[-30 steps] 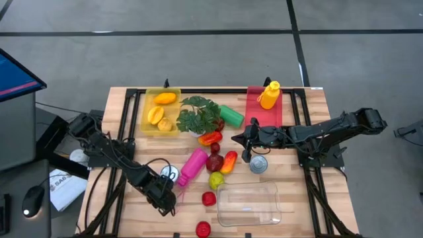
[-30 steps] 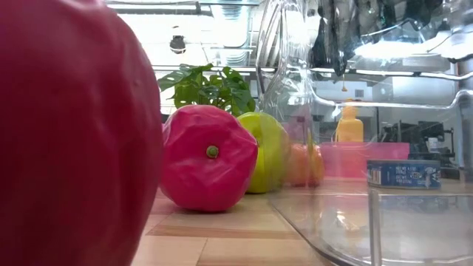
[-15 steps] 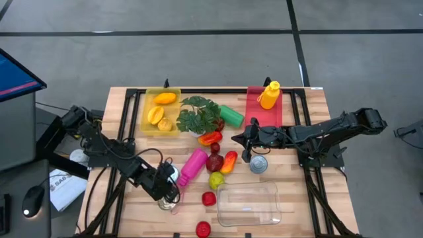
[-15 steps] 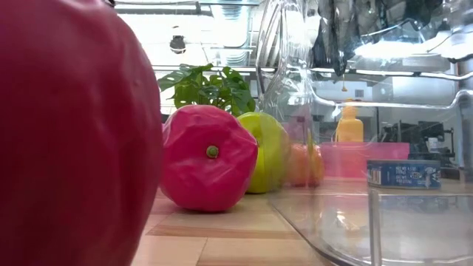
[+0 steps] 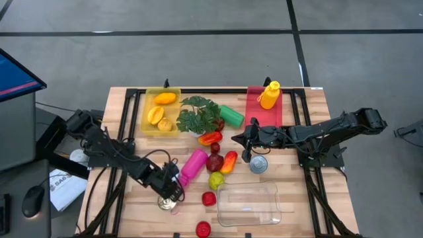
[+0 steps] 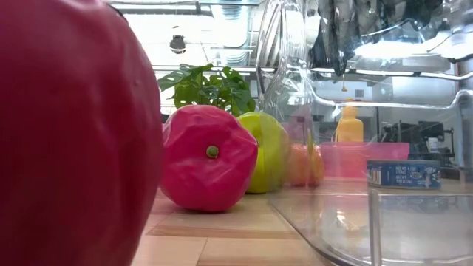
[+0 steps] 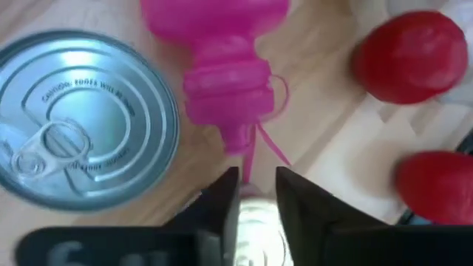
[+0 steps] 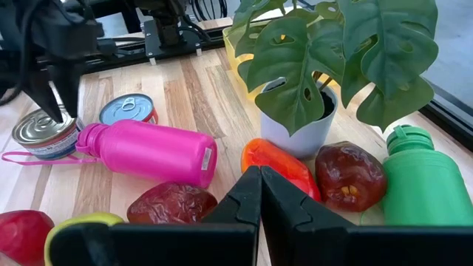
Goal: Pick & Place Food Item
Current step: Put the pink water bottle into the pink bin
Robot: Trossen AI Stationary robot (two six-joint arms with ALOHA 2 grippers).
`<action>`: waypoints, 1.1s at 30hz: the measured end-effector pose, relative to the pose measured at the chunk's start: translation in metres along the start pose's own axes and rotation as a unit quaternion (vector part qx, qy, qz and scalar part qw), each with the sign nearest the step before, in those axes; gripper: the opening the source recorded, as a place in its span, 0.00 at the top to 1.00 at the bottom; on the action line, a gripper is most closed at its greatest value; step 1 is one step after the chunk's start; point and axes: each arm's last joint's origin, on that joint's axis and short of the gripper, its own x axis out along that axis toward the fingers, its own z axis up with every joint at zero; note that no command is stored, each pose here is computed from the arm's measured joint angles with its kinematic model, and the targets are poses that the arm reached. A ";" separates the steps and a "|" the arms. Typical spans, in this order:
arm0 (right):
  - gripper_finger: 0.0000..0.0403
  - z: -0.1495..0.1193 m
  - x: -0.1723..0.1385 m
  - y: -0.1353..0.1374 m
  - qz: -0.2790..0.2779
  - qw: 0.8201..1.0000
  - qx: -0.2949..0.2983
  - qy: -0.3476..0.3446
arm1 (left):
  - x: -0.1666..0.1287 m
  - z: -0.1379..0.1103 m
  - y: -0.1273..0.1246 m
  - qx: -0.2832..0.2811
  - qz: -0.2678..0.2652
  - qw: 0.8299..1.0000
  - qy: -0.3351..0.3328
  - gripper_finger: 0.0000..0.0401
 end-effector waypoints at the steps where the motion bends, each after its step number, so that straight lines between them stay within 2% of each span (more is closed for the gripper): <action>1: 1.00 0.000 0.000 0.000 0.000 1.000 0.000 0.000 | 0.003 0.001 0.000 -0.001 0.005 1.000 0.000 0.76; 8: 1.00 0.000 0.000 0.000 0.000 1.000 0.000 0.001 | 0.014 0.002 0.001 -0.008 0.023 1.000 0.000 0.55; 13: 1.00 0.000 0.000 0.000 0.001 1.000 0.000 0.001 | 0.014 0.005 -0.001 -0.013 0.010 1.000 -0.008 0.47; 29: 1.00 -0.001 0.000 0.000 0.000 1.000 -0.001 0.004 | 0.034 0.002 -0.004 -0.012 0.019 1.000 -0.006 0.46; 33: 1.00 -0.001 0.000 0.000 0.000 1.000 -0.001 0.004 | 0.035 0.001 -0.004 -0.012 0.019 1.000 -0.007 0.48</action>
